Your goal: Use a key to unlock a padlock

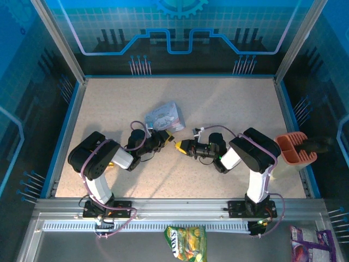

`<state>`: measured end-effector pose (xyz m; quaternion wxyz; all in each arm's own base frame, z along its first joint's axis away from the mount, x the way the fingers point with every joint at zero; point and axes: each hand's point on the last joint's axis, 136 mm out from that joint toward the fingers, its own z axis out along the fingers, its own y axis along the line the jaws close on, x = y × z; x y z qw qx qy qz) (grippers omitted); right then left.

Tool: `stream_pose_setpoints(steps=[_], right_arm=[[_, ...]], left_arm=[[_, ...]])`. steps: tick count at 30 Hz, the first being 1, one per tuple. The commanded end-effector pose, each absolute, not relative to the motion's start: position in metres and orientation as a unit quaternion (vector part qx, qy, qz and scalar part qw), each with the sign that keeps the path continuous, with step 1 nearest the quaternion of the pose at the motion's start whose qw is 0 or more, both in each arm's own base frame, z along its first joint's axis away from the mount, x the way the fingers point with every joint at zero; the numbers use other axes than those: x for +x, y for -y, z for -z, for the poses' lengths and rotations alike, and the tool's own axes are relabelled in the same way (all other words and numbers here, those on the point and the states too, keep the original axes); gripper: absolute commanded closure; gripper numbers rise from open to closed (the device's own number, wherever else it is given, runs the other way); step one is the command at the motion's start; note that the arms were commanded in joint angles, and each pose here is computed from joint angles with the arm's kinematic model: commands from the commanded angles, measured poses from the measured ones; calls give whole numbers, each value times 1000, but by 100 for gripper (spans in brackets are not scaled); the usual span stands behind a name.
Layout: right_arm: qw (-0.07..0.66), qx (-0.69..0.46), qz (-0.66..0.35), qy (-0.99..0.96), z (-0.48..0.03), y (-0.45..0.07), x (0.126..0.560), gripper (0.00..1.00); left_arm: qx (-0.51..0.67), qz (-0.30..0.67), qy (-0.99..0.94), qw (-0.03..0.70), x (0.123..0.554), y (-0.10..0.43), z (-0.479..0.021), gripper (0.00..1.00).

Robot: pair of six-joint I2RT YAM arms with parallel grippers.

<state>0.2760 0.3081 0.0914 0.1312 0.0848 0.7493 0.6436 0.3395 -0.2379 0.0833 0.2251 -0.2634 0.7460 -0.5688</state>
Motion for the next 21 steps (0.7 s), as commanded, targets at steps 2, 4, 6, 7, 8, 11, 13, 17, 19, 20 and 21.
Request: stream_pose_setpoints(steps=[2, 4, 6, 7, 8, 11, 13, 17, 19, 20, 21], right_arm=[[142, 65, -655, -739, -98, -304, 275, 100], [144, 62, -655, -739, -99, -304, 274, 100], [147, 58, -658, -736, -103, -304, 275, 100], [144, 57, -660, -735, -104, -305, 274, 100], [143, 55, -662, -734, -105, -306, 274, 100], [139, 57, -661, -735, -103, -306, 274, 100], [139, 57, -661, -735, -103, -306, 274, 100], [139, 55, -664, -732, -107, -307, 274, 100], [137, 56, -666, -732, -107, -308, 275, 100], [135, 57, -666, -731, -108, -308, 275, 100], [136, 55, -667, -731, -109, -309, 275, 100]], left_arm=[[-264, 586, -739, 204, 334, 242, -90, 98], [-264, 587, -738, 203, 334, 242, -91, 98], [-264, 590, -736, 203, 335, 243, -94, 98], [-264, 592, -734, 202, 335, 243, -96, 98], [-264, 593, -733, 202, 334, 243, -97, 98], [-261, 595, -732, 206, 335, 243, -104, 98], [-260, 596, -731, 206, 334, 243, -106, 98], [-261, 600, -727, 207, 336, 243, -111, 98], [-262, 604, -724, 207, 335, 243, -113, 98], [-261, 605, -723, 208, 335, 243, -115, 98], [-261, 606, -722, 209, 335, 243, -116, 98]])
